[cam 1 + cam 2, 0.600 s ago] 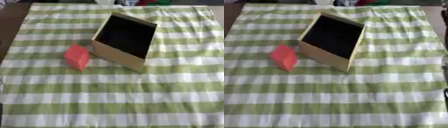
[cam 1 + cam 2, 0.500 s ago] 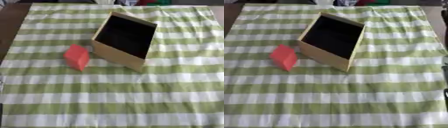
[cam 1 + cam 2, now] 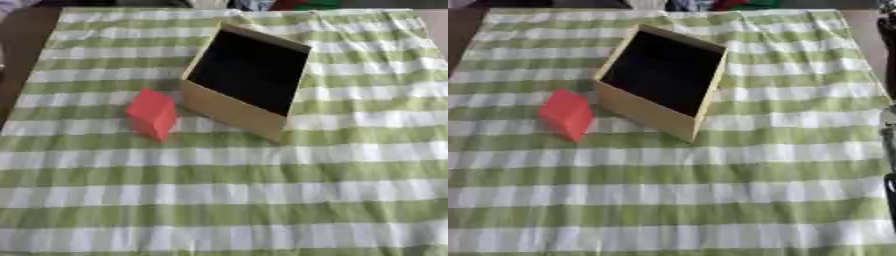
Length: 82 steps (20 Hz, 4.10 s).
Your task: Pick up objects on the table and place them in the box.
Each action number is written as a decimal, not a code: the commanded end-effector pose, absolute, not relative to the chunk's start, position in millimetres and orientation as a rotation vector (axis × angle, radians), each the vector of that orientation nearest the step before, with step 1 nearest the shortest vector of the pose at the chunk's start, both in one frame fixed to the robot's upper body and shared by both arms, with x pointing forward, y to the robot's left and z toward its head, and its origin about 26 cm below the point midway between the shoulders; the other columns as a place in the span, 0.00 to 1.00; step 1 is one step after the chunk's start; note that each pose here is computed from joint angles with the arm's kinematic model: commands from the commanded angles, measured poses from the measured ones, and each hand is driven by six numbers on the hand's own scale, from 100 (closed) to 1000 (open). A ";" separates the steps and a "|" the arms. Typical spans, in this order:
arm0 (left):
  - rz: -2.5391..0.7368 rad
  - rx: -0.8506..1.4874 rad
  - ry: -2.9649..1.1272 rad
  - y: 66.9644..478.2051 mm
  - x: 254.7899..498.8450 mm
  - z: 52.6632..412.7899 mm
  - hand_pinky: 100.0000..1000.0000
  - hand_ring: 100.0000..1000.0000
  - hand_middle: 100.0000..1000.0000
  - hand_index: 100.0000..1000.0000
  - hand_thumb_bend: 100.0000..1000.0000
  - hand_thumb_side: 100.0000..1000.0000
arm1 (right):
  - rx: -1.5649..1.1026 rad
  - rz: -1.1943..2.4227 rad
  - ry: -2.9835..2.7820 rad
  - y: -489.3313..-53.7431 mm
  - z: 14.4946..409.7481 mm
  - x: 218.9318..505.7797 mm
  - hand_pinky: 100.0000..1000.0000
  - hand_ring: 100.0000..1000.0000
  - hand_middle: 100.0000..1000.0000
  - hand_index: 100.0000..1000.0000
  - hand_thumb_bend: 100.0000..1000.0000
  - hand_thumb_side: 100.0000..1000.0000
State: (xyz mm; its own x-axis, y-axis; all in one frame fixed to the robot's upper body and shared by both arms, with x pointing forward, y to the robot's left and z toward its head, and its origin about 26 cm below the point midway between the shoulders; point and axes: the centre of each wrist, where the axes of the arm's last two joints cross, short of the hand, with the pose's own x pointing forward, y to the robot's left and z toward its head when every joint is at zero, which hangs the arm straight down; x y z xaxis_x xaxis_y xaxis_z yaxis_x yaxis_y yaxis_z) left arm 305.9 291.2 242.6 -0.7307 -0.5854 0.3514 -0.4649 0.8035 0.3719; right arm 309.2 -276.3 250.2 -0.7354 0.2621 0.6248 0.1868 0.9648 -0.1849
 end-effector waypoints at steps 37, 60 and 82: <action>-2.070 0.982 -1.664 316.7 416.7 279.2 0.88 0.80 0.82 0.97 0.66 0.00 | -0.290 0.229 -2.427 -271.0 258.9 305.8 0.88 0.70 0.70 0.86 0.00 0.53; -2.072 0.432 -1.405 279.3 440.2 309.1 0.98 0.81 0.83 0.98 0.70 0.30 | -0.281 0.241 -2.397 -270.1 255.3 305.6 0.88 0.70 0.70 0.87 0.00 0.55; -2.078 0.362 -1.254 269.9 461.9 260.2 1.00 0.81 0.82 0.96 0.69 0.37 | -0.265 0.221 -2.403 -268.7 255.2 306.0 0.88 0.70 0.70 0.87 0.00 0.55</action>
State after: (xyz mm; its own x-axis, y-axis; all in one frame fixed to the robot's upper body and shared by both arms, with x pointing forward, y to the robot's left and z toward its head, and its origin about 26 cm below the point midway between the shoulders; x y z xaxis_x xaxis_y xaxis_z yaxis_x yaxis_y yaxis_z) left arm 462.0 265.5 250.7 -0.6686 -0.7252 0.1643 0.4204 -0.1864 0.8880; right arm 309.7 -268.0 246.6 -0.7128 0.2511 0.6549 0.1275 0.9645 -0.2311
